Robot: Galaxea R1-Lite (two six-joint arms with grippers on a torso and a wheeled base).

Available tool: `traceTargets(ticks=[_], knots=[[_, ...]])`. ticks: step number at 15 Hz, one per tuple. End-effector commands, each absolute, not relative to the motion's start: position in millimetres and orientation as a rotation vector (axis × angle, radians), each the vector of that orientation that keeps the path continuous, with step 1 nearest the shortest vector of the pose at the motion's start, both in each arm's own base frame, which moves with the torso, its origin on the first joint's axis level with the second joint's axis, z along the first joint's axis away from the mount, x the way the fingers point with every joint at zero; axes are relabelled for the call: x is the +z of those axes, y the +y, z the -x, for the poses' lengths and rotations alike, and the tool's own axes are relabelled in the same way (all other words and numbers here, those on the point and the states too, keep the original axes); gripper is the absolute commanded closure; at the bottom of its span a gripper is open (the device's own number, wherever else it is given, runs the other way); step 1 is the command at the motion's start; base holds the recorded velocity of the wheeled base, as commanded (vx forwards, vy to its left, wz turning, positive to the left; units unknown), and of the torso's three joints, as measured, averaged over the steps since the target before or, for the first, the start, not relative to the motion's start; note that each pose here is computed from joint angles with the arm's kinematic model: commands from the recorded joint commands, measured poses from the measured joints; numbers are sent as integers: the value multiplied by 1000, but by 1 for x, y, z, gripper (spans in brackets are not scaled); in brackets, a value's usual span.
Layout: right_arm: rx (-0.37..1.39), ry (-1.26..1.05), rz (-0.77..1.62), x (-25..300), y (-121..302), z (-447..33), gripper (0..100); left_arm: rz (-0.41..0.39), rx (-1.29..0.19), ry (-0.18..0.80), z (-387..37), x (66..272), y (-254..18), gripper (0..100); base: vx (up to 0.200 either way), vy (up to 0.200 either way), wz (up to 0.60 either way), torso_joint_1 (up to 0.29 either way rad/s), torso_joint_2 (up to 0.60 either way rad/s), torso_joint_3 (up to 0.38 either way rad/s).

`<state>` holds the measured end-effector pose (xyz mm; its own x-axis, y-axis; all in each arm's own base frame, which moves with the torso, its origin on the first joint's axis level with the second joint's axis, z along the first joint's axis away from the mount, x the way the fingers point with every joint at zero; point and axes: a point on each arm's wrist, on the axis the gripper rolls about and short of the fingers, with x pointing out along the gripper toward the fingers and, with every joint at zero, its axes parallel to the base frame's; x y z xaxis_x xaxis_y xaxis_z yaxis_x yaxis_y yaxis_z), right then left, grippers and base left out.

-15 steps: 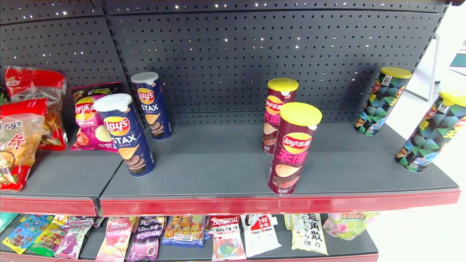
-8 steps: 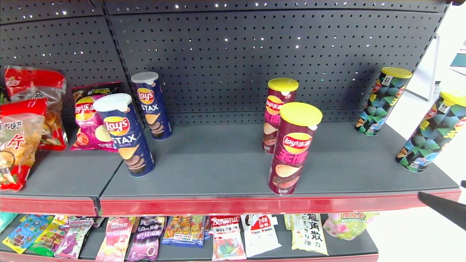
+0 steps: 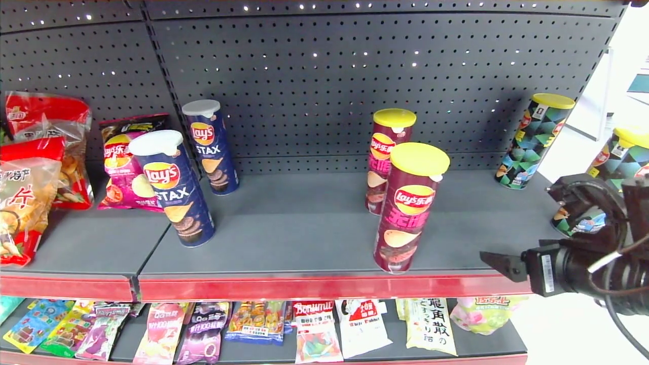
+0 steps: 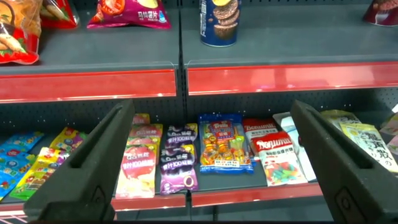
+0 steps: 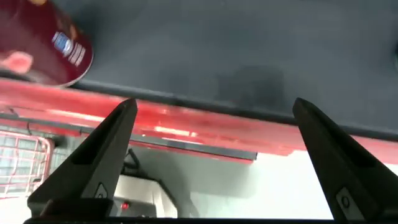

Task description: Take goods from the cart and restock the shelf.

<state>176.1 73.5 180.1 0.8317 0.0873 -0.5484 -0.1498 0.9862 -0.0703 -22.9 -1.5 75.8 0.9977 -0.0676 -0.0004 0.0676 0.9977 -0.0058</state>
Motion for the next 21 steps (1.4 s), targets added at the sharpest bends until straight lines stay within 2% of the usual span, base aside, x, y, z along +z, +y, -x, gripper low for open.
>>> traceTargets(ticks=[1,21], knots=[[110,612,136,165,83,-196,0,6,-67,0,23,76,-2,0,0,0,0,0,0,0],[199,592,166,145,132,-230,0,6,-67,0,23,76,-2,0,0,0,0,0,0,0]])
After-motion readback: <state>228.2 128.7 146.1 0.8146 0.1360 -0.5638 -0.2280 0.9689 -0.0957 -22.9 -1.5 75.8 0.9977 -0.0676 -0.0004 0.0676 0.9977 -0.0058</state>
